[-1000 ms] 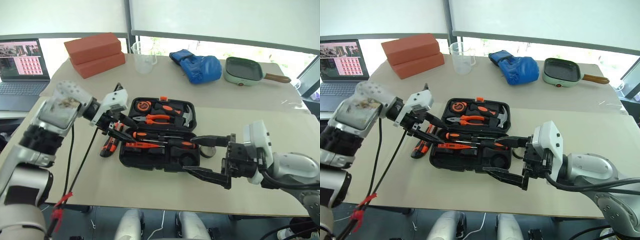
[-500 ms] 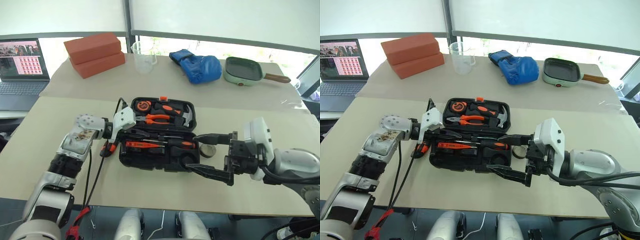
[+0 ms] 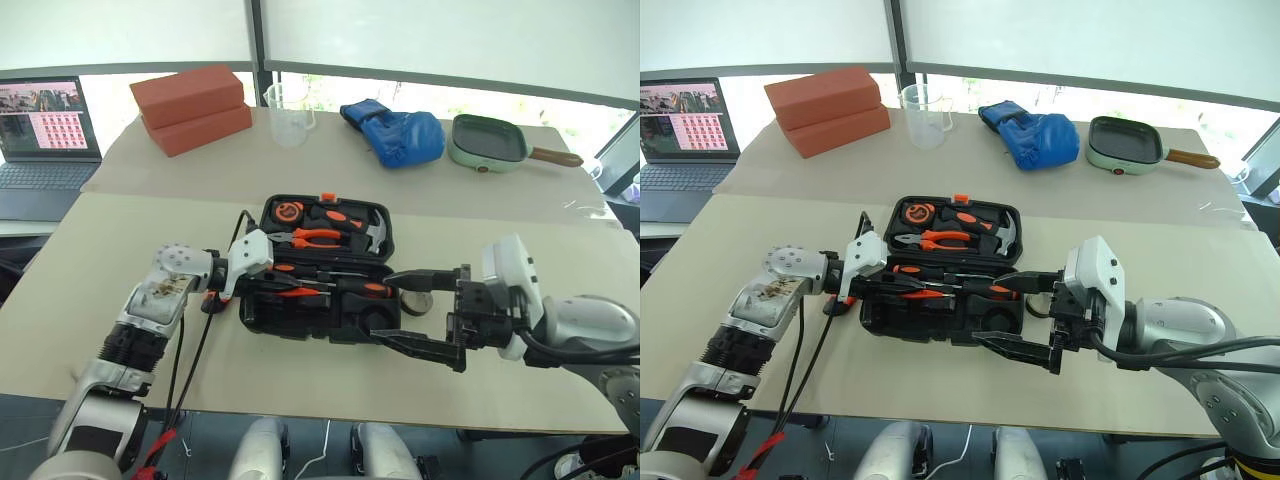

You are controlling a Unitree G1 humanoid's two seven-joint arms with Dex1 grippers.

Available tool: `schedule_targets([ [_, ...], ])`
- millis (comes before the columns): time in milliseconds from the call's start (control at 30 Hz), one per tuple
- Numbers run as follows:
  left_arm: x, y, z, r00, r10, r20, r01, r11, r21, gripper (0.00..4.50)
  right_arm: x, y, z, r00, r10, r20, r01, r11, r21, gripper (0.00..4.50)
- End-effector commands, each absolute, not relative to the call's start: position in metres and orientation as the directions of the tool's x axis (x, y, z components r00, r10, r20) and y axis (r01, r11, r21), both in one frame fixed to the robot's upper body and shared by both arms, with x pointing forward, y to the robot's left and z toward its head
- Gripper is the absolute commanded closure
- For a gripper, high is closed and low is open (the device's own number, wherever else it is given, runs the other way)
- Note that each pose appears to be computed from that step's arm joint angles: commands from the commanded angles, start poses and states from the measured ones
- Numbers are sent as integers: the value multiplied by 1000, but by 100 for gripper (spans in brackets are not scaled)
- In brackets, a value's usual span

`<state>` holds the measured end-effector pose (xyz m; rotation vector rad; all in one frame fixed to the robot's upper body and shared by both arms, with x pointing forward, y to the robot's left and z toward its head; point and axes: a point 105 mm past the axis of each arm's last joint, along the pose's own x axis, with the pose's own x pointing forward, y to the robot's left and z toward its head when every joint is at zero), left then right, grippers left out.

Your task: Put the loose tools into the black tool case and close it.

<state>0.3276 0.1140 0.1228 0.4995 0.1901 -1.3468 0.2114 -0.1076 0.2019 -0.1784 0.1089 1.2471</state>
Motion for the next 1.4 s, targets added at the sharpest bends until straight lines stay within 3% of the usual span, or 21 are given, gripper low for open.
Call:
schedule_targets([
  [33,328,114,123,229,-878,-420,955,120,271,444,209,-106,208,311,936,-164,-950,299,-95,0],
  [600,323,131,86,226,-828,-513,964,113,242,444,210,-109,209,316,935,-163,-948,305,-88,0],
  [733,328,140,98,286,-822,-492,950,176,259,444,211,-107,209,307,938,-162,-951,297,-88,0],
  [833,327,154,132,332,-851,-407,941,270,204,444,210,-104,209,283,946,-158,-958,273,-83,0],
  [867,325,159,146,348,-861,-372,937,304,172,393,211,-103,208,277,948,-159,-960,267,-81,0],
  [967,314,180,186,430,-863,-266,902,419,102,297,214,-103,206,256,953,-163,-966,247,-71,0],
  [1100,301,226,205,616,-757,-219,779,626,27,155,216,-99,202,205,964,-167,-979,198,-55,0],
  [1167,291,258,195,716,-642,-275,672,740,22,86,219,-96,201,173,971,-166,-985,167,-51,0],
  [1233,278,287,170,756,-493,-431,574,815,76,11,223,-93,201,157,974,-163,-987,150,-55,0],
  [1300,262,312,149,749,-353,-561,508,850,143,4,228,-92,201,142,977,-160,-989,135,-58,0],
  [1400,266,306,160,772,-346,-533,471,874,116,4,231,-90,198,124,979,-163,-991,116,-61,0],
])
